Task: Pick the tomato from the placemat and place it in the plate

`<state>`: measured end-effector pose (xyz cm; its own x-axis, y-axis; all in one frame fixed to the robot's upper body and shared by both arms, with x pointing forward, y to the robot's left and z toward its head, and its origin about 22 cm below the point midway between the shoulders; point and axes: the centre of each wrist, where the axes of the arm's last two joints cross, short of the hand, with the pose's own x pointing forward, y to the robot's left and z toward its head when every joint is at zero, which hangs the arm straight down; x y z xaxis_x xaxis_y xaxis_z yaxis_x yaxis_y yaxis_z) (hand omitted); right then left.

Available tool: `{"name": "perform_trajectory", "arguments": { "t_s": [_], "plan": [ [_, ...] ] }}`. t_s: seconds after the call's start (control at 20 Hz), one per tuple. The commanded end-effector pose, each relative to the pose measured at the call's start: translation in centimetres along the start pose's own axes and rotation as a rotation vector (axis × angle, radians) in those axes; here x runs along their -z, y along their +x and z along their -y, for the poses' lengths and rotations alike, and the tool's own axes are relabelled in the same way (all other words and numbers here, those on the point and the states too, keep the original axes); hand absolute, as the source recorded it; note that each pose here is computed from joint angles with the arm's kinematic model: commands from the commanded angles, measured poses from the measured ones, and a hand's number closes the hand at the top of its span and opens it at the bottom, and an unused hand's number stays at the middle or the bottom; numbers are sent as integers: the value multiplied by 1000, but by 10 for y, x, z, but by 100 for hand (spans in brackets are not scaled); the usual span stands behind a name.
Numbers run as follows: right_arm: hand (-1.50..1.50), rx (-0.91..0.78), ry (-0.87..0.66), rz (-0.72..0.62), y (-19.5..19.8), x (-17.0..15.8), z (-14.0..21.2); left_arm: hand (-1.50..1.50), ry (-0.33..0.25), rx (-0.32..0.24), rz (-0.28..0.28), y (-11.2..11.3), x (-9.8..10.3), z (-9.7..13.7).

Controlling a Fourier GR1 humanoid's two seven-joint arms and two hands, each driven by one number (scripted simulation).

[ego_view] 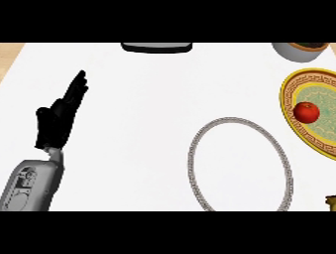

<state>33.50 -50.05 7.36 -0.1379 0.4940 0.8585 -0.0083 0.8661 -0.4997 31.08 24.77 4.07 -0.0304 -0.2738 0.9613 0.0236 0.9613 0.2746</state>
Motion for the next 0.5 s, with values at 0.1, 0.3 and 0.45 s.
{"name": "perform_trajectory", "arguments": {
  "t_s": [0.1, 0.3, 0.45],
  "plan": [
    [-150, 139, -144, -10, 9, -42, 65, 0, -9, 4, 3, -3, -11, 3],
    [-150, 146, -172, -28, 6, -67, 83, 0, -10, -24, -5, 3, 0, 12],
    [-150, 147, -151, -47, 9, -84, 100, 0, -6, -13, 10, 13, 1, 1]
  ]
}}
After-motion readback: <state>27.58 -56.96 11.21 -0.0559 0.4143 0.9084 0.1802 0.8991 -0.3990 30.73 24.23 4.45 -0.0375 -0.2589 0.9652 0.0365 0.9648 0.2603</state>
